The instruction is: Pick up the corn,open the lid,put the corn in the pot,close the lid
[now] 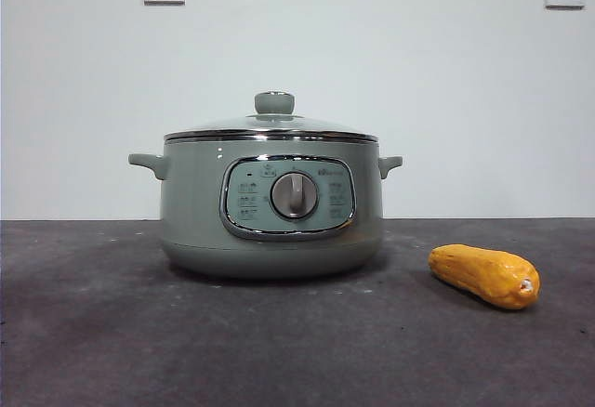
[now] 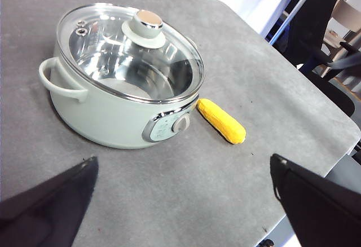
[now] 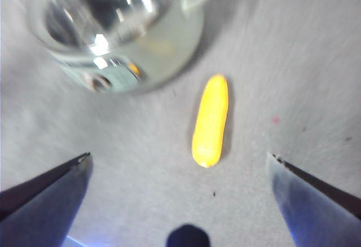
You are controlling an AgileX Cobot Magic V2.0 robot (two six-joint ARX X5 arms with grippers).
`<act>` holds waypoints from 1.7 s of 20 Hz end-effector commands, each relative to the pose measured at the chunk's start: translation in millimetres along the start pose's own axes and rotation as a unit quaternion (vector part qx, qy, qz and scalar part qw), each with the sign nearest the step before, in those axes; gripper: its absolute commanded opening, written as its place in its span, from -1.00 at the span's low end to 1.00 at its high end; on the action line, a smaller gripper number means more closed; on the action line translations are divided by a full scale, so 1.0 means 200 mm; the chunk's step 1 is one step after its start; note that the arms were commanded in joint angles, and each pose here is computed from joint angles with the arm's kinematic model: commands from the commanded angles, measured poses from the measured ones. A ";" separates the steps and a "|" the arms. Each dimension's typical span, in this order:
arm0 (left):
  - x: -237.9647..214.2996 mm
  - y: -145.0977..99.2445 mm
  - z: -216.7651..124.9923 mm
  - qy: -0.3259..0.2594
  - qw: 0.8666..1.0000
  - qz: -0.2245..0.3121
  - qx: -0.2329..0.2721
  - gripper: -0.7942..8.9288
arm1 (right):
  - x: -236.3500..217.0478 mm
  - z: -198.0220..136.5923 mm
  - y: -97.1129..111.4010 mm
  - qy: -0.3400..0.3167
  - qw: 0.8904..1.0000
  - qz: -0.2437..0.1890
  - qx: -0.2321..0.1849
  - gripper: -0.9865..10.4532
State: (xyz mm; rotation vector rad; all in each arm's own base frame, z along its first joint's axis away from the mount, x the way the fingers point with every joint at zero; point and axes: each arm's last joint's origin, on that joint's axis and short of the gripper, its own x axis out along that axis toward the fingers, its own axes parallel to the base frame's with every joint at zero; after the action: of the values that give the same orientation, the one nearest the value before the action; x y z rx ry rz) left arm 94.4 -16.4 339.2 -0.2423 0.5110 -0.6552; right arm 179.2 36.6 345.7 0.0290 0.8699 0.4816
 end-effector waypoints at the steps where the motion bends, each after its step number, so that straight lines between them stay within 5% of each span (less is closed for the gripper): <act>1: 0.00 0.00 0.01 -0.003 1.000 -0.004 0.007 0.46 | 0.20 0.05 -0.02 0.059 0.998 -0.008 0.001 0.32; 6: 0.02 0.01 0.01 0.003 1.000 -0.007 0.005 0.46 | 0.65 0.07 -0.04 0.174 0.984 -0.030 -0.016 0.32; 14: 0.07 0.03 0.02 0.025 1.000 -0.018 -0.003 0.46 | 1.01 0.01 -0.08 0.247 0.967 -0.066 -0.016 0.24; 20: 0.11 0.05 0.05 0.023 0.999 -0.027 0.006 0.46 | 1.10 -0.02 -0.11 0.266 0.962 -0.066 -0.012 -0.14; 24: 0.14 0.07 0.06 0.036 0.999 -0.027 -0.004 0.46 | 1.11 -0.03 -0.11 0.272 0.961 -0.055 -0.011 -0.84; 31: 0.23 0.11 0.12 0.032 0.999 -0.039 0.008 0.45 | 1.06 -0.03 -0.10 0.277 0.960 -0.041 -0.022 -0.85; 34: 0.29 0.08 0.25 0.026 0.998 -0.054 0.030 0.45 | 0.92 0.02 -0.06 0.248 0.967 -0.040 -0.035 -0.85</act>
State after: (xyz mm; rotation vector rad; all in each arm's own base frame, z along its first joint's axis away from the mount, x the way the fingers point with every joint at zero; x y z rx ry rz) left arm 168.5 -37.5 352.3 -0.2084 0.5450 -0.7724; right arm 288.1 103.3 205.9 -0.1926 1.3604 0.4385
